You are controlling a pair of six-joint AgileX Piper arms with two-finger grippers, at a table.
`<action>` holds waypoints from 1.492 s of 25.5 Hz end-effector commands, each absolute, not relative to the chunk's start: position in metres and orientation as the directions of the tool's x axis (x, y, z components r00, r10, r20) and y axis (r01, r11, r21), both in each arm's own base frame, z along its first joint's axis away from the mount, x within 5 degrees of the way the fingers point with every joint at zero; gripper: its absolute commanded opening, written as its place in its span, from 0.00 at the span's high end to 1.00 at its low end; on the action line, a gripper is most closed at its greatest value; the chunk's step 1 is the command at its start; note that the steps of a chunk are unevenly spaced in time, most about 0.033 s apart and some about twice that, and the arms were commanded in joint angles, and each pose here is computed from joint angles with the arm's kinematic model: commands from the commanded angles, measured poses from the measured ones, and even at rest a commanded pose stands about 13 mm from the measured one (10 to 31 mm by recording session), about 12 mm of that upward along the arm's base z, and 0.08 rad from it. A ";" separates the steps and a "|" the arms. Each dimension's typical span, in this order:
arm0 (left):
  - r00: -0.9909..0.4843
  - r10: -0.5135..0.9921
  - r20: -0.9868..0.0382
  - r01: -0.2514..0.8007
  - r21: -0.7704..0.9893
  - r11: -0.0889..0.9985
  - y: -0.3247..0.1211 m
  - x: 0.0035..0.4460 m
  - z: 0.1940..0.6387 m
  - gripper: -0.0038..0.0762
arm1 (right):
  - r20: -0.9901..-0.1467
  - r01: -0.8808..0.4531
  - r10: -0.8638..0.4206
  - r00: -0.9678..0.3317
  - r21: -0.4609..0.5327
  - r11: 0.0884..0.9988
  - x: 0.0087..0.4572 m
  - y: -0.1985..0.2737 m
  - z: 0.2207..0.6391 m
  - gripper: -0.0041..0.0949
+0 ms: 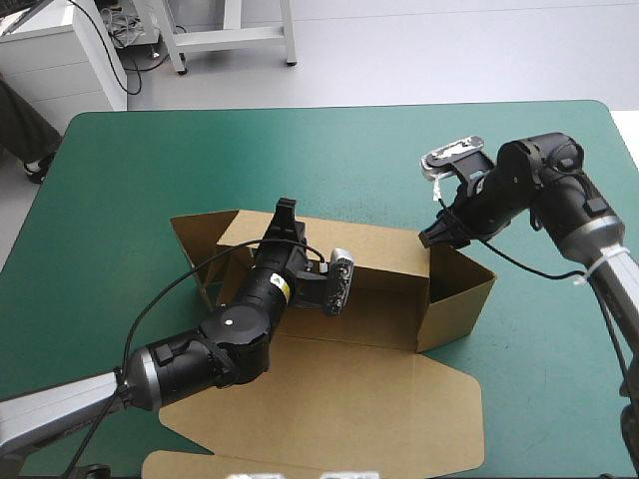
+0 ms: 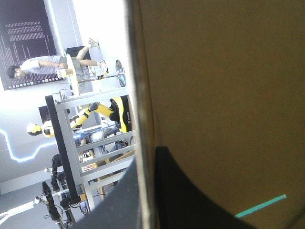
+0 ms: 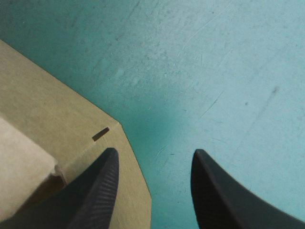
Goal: Fold the box
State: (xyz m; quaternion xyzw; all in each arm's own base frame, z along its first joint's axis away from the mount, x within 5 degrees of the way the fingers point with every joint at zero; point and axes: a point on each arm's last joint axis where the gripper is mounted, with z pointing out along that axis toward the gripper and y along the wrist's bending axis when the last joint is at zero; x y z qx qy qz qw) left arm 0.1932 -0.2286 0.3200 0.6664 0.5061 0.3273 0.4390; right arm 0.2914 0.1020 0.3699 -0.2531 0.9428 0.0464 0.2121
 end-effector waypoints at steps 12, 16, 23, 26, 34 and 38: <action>0.324 0.946 -0.021 0.322 0.943 -0.089 -0.228 0.191 0.341 0.96 | -0.544 -0.503 -0.371 -0.753 0.112 0.857 0.198 0.084 0.356 0.55; 0.334 0.942 -0.022 0.324 0.942 -0.093 -0.230 0.191 0.339 0.96 | -0.584 -0.547 -0.348 -0.733 0.203 0.812 0.185 0.090 0.350 0.55; 0.345 0.938 0.033 0.332 0.930 -0.155 -0.236 0.194 0.329 0.96 | -0.607 -0.550 -0.322 -0.727 0.233 0.802 0.172 0.089 0.350 0.55; 0.339 0.939 0.052 0.336 0.926 -0.172 -0.238 0.199 0.323 0.96 | -0.646 -0.549 -0.295 -0.704 0.232 0.803 0.165 0.087 0.353 0.55; 0.315 0.947 0.061 0.345 0.923 -0.174 -0.237 0.206 0.319 0.96 | -0.691 -0.506 -0.235 -0.683 0.216 0.835 0.169 0.084 0.346 0.55; 0.318 0.947 0.035 0.338 0.929 -0.148 -0.240 0.207 0.326 0.96 | -0.705 -0.489 -0.214 -0.676 0.212 0.846 0.176 0.085 0.338 0.55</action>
